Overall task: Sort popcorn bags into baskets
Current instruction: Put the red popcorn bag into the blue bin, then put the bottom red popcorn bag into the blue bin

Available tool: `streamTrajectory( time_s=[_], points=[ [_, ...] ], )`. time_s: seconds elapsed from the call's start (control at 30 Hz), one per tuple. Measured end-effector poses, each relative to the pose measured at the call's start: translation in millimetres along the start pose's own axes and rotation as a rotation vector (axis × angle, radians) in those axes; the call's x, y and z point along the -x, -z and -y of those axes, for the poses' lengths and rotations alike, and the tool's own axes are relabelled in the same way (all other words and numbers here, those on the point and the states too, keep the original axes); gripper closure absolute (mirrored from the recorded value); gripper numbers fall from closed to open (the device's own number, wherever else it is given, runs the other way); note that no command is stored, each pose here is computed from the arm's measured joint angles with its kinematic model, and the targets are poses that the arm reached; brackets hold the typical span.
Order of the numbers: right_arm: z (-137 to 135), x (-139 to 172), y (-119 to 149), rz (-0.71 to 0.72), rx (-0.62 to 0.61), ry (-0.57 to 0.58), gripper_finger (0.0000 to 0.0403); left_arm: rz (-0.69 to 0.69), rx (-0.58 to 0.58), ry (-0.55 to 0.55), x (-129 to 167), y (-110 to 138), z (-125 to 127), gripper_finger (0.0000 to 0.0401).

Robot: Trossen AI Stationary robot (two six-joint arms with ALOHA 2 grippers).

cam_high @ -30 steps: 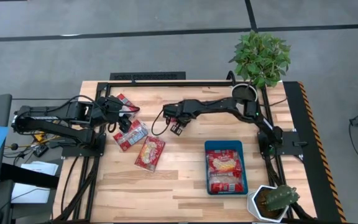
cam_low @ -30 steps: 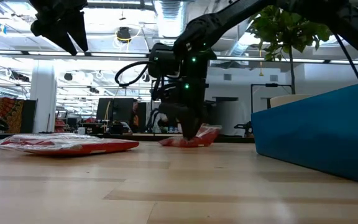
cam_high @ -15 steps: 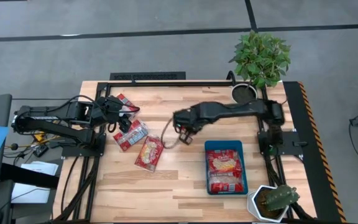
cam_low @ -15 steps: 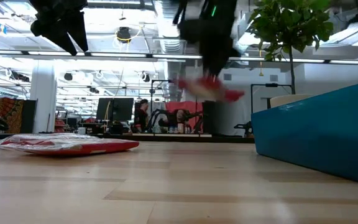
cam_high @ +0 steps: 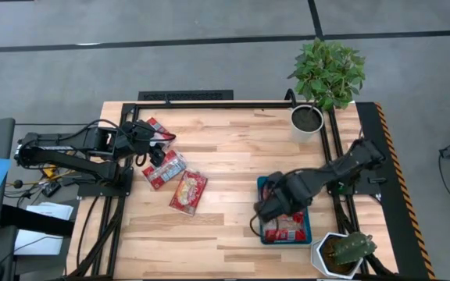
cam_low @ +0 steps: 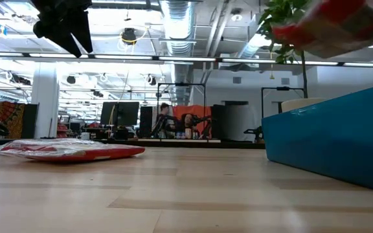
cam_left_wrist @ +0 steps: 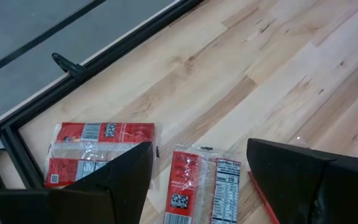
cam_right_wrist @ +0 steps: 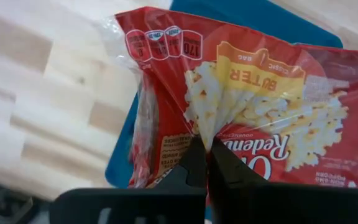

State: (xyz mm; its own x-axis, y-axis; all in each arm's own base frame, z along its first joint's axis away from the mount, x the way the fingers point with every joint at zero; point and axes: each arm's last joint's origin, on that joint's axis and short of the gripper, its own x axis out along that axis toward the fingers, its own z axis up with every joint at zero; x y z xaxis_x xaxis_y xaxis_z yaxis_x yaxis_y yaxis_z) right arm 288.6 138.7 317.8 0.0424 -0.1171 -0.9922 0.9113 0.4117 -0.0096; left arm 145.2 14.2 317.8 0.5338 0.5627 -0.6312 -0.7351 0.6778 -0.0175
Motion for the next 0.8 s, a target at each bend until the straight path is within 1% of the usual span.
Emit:
streamTrajectory(
  time_s=[0.07, 0.13, 0.27, 0.43, 0.53, 0.63, 0.73, 0.8],
  points=[
    [-5.3, -10.2, 5.5, 0.005, -0.056, 0.022, 0.0396, 0.000, -0.008, 0.000, 0.0, 0.0, 0.0, 0.0151],
    [-10.3, -20.3, 8.9, 0.009, -0.083, 0.048, 0.0397, 0.000, -0.013, 0.001, 0.0, 0.0, 0.1, 0.0151],
    [-20.4, -38.7, 2.6, 0.011, -0.106, 0.104, 0.0386, 0.001, -0.014, 0.002, 0.1, -0.1, 0.1, 0.0151],
    [-31.5, -61.4, -9.4, 0.009, -0.090, 0.172, 0.0344, -0.004, -0.017, 0.009, 0.0, 0.0, 0.4, 0.0151],
    [-34.5, -69.3, -16.6, -0.013, -0.072, 0.195, 0.0322, -0.009, -0.038, 0.016, 0.0, 0.2, 0.5, 0.0151],
    [-37.2, -77.7, -21.9, -0.029, -0.081, 0.215, 0.0302, -0.011, -0.041, 0.019, 0.0, 0.3, 0.6, 0.0151],
    [-36.3, -79.4, -23.0, -0.025, -0.082, 0.225, 0.0276, -0.011, -0.043, 0.018, 0.0, 0.2, 0.6, 0.0151],
    [-36.5, -80.8, -23.4, -0.017, -0.059, 0.219, 0.0252, -0.010, -0.052, 0.018, 0.1, 0.2, 0.5, 0.0151]
  ],
)
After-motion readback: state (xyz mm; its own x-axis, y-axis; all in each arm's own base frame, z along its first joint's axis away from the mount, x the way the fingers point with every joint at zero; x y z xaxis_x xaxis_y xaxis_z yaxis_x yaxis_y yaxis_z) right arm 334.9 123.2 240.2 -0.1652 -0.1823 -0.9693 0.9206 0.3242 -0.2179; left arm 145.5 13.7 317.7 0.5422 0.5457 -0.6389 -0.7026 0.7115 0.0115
